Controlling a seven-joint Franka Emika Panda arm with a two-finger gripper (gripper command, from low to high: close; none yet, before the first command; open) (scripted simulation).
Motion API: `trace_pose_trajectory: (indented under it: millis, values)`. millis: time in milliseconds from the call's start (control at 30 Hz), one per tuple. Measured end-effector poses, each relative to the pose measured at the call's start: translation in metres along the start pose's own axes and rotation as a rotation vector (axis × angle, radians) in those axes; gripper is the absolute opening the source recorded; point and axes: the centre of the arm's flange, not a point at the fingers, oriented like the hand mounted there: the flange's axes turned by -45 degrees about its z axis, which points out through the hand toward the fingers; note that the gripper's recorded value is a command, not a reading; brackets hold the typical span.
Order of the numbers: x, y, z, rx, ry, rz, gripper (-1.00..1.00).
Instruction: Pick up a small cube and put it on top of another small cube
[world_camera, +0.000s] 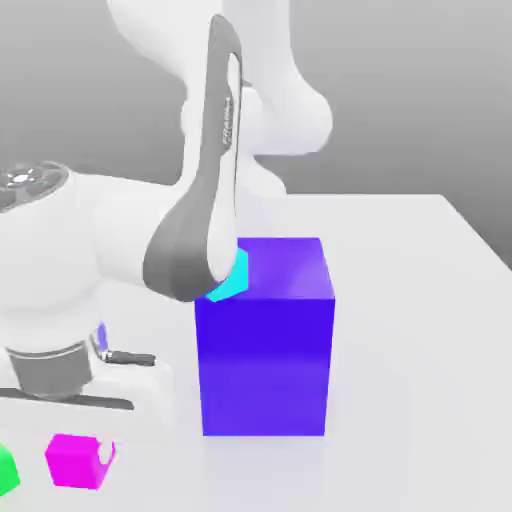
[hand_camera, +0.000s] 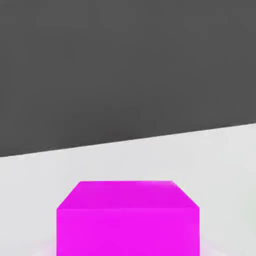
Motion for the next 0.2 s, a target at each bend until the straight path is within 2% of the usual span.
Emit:
trace_pose_trajectory:
  millis: [33,67,200]
  values:
    - [-0.001,0.027,0.013,0.001,0.001,0.065,-1.0]
    - [-0.003,0.052,0.026,0.002,0.002,0.124,1.0]
    - [-0.003,0.052,0.026,0.002,0.002,0.124,1.0]
